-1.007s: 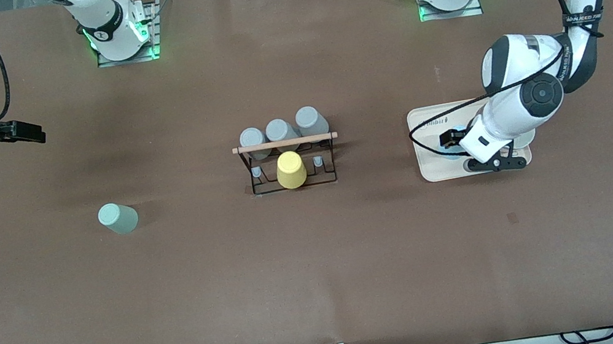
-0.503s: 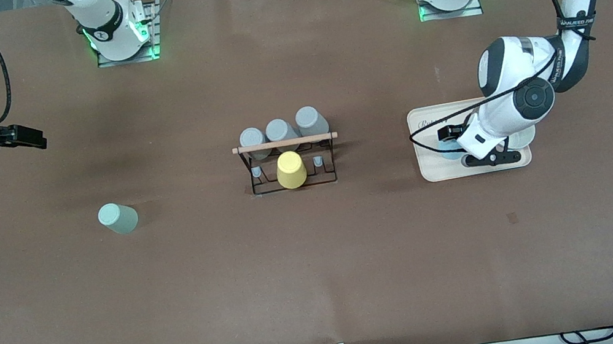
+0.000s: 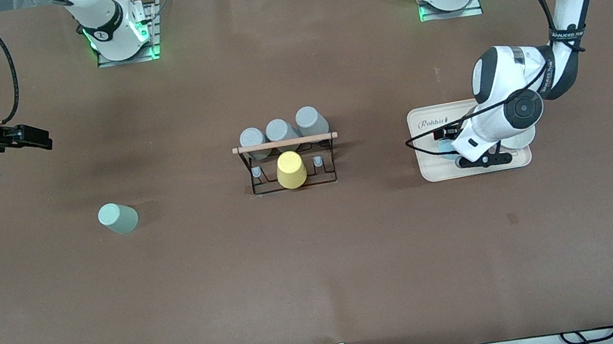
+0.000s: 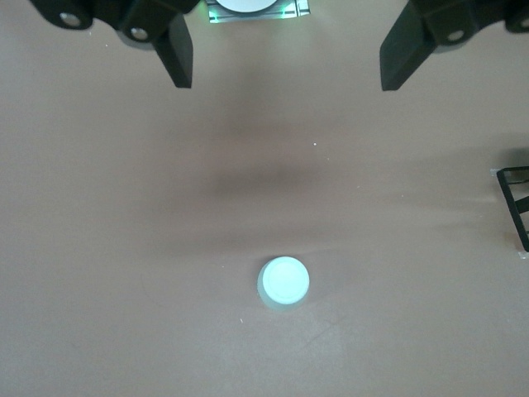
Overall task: Hang scattered cups on rack with three cups
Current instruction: 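Lower the left gripper and grasp the light blue cup, then lift the light blue cup and carry it to the rack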
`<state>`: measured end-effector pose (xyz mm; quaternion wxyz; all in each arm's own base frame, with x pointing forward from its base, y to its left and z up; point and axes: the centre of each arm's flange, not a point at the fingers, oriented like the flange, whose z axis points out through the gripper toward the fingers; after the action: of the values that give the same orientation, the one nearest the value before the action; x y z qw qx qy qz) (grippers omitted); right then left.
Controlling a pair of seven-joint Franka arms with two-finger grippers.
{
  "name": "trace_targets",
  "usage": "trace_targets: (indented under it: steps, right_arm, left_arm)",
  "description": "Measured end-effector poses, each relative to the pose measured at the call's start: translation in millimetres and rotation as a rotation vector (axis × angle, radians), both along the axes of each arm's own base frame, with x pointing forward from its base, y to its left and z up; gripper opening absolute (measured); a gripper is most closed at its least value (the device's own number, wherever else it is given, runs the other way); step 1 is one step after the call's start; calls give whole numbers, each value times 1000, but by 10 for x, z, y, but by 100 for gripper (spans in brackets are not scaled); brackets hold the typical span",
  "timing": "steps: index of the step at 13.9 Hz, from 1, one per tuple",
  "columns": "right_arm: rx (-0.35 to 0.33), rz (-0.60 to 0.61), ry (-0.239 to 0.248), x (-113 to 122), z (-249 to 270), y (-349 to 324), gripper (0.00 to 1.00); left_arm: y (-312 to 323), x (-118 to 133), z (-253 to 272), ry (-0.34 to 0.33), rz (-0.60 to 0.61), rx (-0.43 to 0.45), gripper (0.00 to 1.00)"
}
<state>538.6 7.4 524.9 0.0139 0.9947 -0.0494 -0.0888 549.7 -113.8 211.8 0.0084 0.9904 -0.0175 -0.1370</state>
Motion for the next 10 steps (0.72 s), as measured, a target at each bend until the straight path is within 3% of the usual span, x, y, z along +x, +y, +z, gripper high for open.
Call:
trace_targets:
  steps: [1, 4, 10]
  right_arm:
    - [0, 0, -1, 1, 1, 0, 100]
    - [0, 0, -2, 2, 1, 0, 100]
    - [0, 0, 2, -2, -9, -12, 100]
  left_arm:
    - [0, 1, -3, 0, 0, 0, 97]
    - [-1, 25, 18, -7, 3, -1, 67]
    - [2, 329, 365, -69, 36, -7, 66]
